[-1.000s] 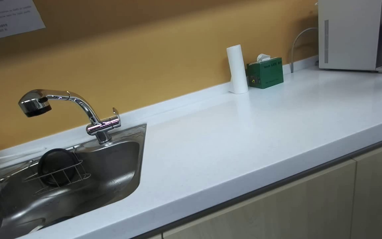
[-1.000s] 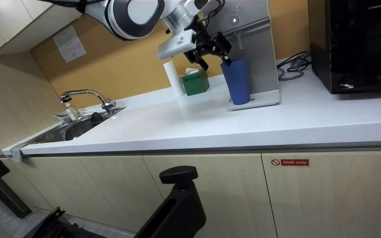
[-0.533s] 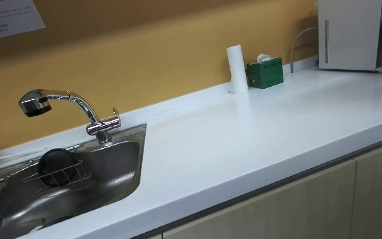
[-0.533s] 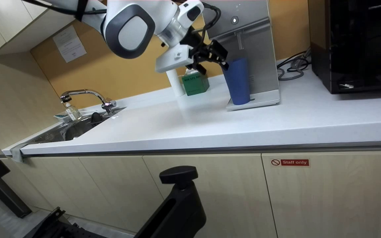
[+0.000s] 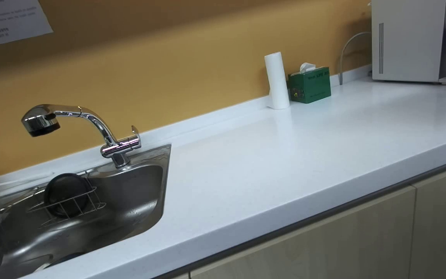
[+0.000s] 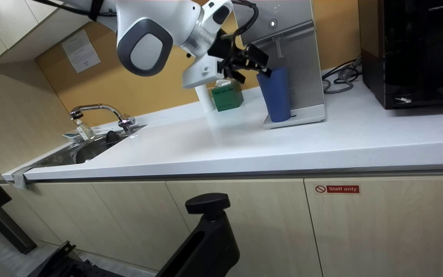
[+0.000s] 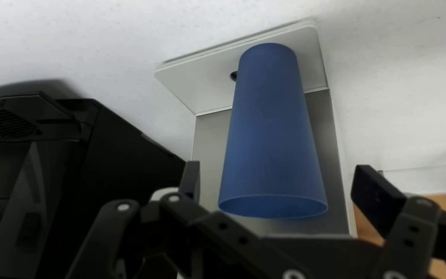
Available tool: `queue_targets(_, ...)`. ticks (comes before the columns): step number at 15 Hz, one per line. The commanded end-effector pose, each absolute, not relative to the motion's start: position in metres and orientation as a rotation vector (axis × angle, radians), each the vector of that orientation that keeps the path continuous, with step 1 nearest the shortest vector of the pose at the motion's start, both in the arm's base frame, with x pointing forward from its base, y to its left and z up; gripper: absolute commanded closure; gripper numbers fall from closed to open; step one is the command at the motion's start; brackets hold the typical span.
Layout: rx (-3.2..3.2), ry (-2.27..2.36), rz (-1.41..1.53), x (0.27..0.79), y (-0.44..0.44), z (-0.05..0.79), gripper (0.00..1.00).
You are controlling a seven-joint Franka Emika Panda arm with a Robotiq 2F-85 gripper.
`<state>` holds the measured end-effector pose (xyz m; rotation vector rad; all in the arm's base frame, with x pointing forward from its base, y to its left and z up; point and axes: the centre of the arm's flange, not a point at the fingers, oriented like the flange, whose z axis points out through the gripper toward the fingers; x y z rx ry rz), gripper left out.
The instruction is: Pick up the blue cup and place it in front of the coffee maker
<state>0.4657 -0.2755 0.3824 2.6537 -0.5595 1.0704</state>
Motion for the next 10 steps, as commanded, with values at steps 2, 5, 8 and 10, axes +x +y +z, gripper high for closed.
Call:
queue_targets(2,2.640,-0.603,1.080,0.464,-0.301,0.359,0.00)
queue_targets(5,2.646,-0.604,1.082,0.471,-0.310,0.353,0.00)
queue_targets(8,2.684,-0.572,1.093,0.484,-0.315,0.350,0.00)
queue_targets(10,2.722,-0.552,1.091,0.494,-0.318,0.347,0.00)
